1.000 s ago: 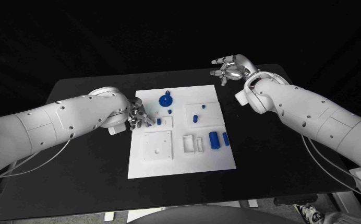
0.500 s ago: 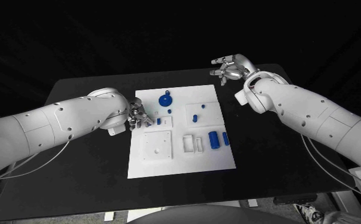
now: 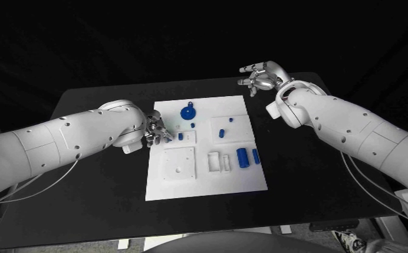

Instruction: Assemble the parts on the task board

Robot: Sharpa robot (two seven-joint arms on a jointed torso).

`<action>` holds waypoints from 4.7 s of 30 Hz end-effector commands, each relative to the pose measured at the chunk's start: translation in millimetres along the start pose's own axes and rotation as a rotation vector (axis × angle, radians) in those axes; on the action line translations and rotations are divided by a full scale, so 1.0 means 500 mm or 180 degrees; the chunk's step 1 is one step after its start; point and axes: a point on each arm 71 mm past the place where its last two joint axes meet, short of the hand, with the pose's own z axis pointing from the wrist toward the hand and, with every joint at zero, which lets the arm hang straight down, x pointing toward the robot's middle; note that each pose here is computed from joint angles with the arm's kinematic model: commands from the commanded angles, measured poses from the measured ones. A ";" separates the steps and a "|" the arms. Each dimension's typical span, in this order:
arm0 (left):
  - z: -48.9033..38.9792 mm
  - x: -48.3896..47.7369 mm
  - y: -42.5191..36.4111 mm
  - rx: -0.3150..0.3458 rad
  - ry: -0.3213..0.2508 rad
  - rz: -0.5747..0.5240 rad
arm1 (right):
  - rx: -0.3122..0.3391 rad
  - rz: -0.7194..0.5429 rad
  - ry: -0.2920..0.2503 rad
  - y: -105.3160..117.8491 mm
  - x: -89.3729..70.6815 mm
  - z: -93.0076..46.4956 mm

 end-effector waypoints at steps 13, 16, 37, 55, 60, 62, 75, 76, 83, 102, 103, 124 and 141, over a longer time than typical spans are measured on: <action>-0.014 -0.020 -0.026 0.0135 -0.0080 0.0029 | -0.0008 -0.0002 0.0043 -0.002 0.003 0.001; -0.018 -0.024 -0.029 0.0151 -0.0076 0.0038 | -0.0007 -0.0001 0.0047 -0.002 0.003 0.001; -0.028 -0.075 -0.033 0.0093 0.0444 0.0290 | -0.0002 0.0001 0.0050 -0.003 0.005 0.001; 0.002 -0.099 -0.068 -0.0029 0.0919 0.0513 | -0.0014 0.0014 0.0058 0.001 0.012 0.003; 0.010 -0.100 -0.080 -0.0058 0.0868 0.0543 | -0.0020 0.0018 0.0061 0.003 0.014 0.004; 0.012 -0.101 -0.083 -0.0072 0.0823 0.0539 | -0.0021 0.0019 0.0061 0.003 0.015 0.004; 0.016 -0.103 -0.088 -0.0170 0.0537 0.0474 | -0.0025 0.0019 0.0060 0.004 0.014 0.004; 0.016 -0.102 -0.088 -0.0176 0.0530 0.0475 | -0.0024 0.0019 0.0059 0.004 0.014 0.004; 0.017 -0.089 -0.078 -0.0197 0.0511 0.0488 | -0.0023 0.0016 0.0056 0.003 0.012 0.003; 0.031 -0.063 -0.061 -0.0207 0.0454 0.0419 | -0.0029 0.0020 0.0060 0.005 0.015 0.004; 0.031 -0.063 -0.061 -0.0206 0.0455 0.0418 | -0.0029 0.0020 0.0060 0.005 0.015 0.004; 0.030 -0.056 -0.062 -0.0183 0.0538 0.0455 | -0.0027 0.0020 0.0062 0.004 0.015 0.004; 0.028 -0.053 -0.060 -0.0184 0.0600 0.0486 | -0.0026 0.0019 0.0063 0.004 0.015 0.004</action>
